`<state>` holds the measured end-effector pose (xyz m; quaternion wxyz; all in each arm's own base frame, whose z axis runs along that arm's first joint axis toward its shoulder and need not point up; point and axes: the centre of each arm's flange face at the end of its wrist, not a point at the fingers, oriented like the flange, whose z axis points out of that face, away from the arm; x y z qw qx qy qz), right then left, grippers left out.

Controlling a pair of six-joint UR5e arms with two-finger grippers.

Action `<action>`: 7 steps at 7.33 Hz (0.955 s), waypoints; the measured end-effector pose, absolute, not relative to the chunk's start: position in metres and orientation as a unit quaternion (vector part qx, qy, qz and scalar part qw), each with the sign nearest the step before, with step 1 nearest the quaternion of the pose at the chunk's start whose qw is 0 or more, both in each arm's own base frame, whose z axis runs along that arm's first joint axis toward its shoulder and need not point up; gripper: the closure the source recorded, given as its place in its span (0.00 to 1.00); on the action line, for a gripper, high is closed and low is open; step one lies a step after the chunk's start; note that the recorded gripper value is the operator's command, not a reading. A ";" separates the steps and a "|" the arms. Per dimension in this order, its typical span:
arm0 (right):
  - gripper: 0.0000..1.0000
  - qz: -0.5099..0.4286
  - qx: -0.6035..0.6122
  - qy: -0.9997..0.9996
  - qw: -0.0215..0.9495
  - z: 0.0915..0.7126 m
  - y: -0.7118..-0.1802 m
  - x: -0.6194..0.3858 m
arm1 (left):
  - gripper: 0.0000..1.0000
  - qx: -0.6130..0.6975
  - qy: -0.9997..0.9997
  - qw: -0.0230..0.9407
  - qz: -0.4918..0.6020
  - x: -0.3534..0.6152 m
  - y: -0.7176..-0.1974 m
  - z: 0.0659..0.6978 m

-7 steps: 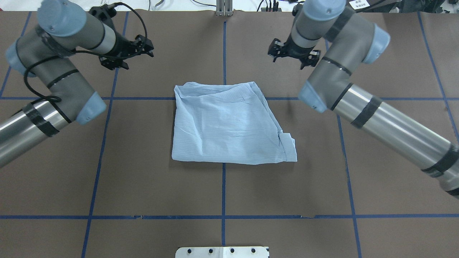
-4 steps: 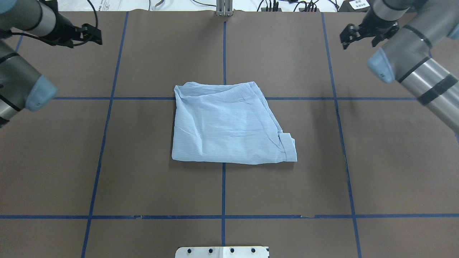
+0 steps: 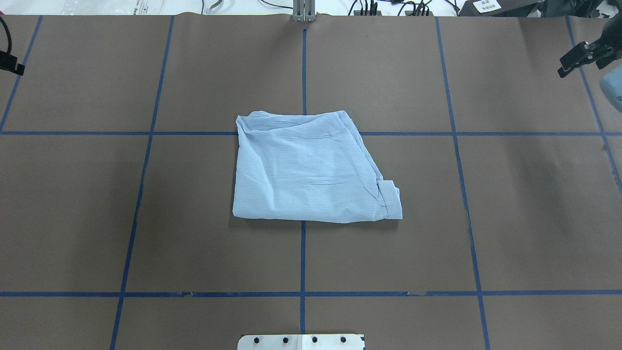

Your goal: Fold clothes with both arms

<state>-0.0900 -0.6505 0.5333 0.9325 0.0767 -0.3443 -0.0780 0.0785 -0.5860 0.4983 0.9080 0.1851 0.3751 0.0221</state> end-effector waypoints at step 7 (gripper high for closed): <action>0.00 0.030 0.035 -0.393 0.919 0.590 -0.584 0.008 | 0.01 0.105 0.350 0.931 0.006 0.017 -0.563 0.578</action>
